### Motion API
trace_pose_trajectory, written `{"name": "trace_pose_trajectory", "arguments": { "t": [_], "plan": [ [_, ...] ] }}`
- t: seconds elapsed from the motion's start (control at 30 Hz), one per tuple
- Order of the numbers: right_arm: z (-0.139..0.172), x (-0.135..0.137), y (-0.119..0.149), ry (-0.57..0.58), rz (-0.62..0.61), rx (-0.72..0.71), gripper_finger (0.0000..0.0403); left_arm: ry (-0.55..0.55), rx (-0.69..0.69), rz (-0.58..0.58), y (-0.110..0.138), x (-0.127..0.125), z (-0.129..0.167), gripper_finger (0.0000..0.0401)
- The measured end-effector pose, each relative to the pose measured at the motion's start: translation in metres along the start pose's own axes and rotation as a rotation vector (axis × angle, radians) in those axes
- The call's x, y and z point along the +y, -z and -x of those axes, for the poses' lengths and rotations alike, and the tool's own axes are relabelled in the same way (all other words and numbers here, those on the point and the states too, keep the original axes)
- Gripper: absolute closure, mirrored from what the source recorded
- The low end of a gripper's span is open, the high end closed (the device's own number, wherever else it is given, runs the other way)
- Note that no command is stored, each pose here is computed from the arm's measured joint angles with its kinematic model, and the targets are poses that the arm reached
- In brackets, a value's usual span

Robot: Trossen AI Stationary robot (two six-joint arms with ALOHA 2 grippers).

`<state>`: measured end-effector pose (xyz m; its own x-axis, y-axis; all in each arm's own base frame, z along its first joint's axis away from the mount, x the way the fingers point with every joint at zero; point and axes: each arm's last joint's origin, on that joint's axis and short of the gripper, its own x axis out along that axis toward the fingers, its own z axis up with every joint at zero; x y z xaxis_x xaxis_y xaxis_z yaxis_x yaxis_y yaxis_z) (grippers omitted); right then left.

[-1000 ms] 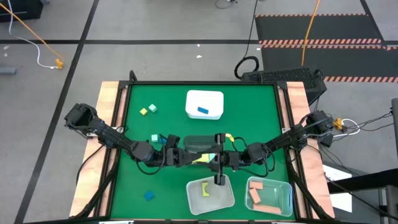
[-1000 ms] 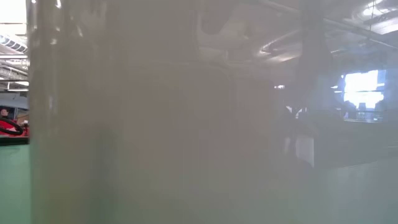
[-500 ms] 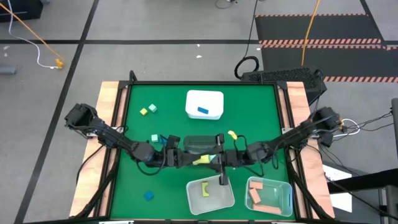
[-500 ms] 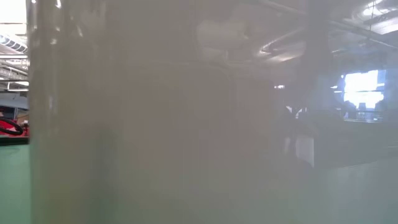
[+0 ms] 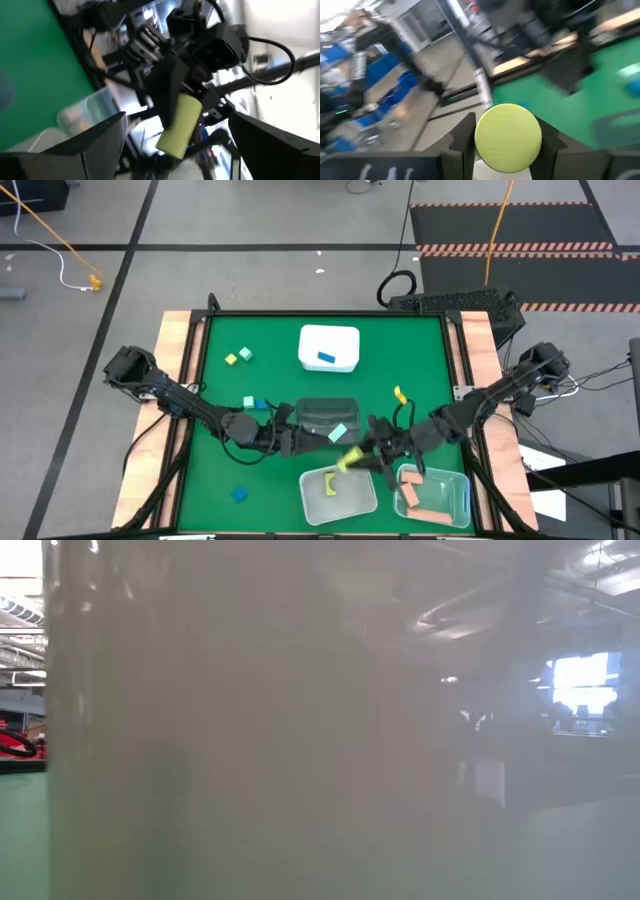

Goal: Sort & place blocks by color
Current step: Put the bottom light green block into the gray bin

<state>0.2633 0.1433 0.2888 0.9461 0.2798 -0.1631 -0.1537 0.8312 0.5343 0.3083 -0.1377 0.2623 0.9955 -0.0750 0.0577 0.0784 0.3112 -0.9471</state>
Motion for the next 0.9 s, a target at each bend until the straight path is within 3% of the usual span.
{"name": "trace_pose_trajectory", "arguments": {
  "t": [0.23, 0.5, 0.9],
  "plan": [
    [-0.015, 0.014, 0.043, 0.007, -0.150, 0.104, 0.0292, 0.031, 0.187, 0.019, 0.005, 0.002, 0.000, 0.0099],
    [-0.041, 0.017, 0.096, 0.038, -0.371, 0.166, 0.0292, 0.060, 0.238, -0.050, 0.014, -0.002, 0.004, 0.0143],
    [-0.070, 0.022, 0.120, 0.093, -0.396, 0.174, 0.0292, 0.089, 0.316, -0.097, 0.038, -0.010, 0.015, 0.0149]
  ]
}}
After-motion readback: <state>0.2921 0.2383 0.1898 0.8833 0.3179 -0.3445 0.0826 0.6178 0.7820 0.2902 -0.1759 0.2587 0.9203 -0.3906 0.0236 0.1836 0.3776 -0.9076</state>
